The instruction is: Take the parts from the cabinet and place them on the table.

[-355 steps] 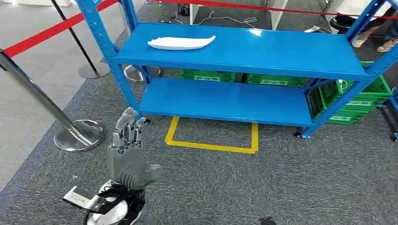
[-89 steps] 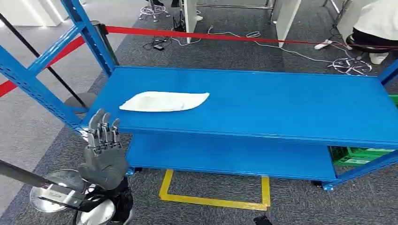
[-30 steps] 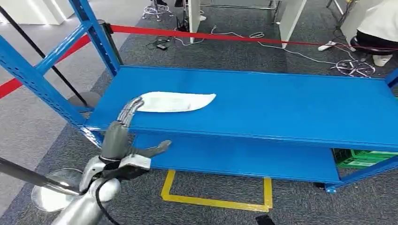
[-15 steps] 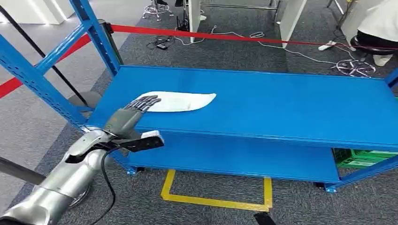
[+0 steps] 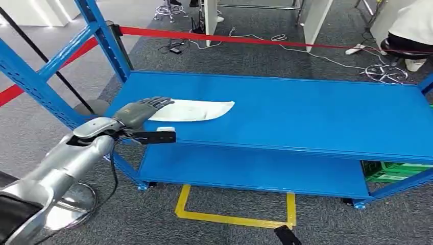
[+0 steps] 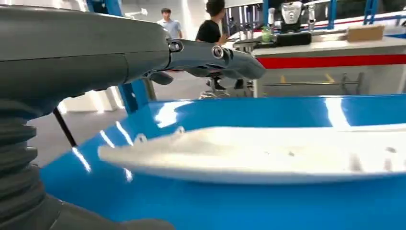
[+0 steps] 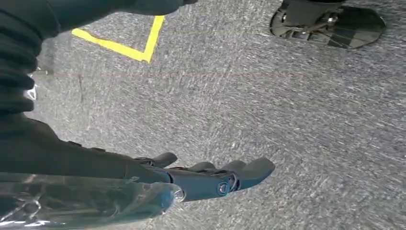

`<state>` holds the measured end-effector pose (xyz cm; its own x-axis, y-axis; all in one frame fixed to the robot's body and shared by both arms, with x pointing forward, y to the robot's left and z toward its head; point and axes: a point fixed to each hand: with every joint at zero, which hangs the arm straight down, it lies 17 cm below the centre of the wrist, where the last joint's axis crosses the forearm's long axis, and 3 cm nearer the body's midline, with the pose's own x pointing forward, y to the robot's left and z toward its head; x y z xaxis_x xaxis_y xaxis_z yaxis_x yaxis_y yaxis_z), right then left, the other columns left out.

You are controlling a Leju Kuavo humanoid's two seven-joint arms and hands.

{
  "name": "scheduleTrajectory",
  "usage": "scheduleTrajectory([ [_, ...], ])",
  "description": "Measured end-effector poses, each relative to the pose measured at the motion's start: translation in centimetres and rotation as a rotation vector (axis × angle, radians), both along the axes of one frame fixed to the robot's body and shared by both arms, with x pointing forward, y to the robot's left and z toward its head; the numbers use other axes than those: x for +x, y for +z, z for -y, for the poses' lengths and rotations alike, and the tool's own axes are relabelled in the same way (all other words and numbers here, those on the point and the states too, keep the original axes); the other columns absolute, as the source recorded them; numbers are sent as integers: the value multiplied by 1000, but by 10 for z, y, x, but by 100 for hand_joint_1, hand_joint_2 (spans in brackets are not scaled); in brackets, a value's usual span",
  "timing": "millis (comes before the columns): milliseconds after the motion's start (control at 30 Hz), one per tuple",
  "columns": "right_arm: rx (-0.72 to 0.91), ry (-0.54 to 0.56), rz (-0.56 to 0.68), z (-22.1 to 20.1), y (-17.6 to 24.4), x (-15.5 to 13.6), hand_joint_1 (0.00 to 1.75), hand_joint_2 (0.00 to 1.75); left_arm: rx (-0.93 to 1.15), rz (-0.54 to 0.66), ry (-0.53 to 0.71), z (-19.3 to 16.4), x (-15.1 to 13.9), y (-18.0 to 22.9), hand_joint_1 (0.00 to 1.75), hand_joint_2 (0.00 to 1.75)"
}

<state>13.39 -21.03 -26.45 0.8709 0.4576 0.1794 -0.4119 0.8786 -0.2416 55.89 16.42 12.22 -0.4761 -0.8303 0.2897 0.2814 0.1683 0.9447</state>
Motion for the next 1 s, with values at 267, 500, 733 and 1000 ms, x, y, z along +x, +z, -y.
scheduleTrajectory([
  [267,0,10,6,-1,1,4,0,175,64,19,46,-13,15,-3,0,175],
  [500,-4,16,6,0,1,5,0,175,82,47,81,-9,17,-13,0,175],
  [733,-4,16,6,0,1,5,0,175,82,47,81,-9,17,-13,0,175],
  [1000,-7,21,4,0,1,6,0,175,81,36,81,-4,15,-21,0,175],
])
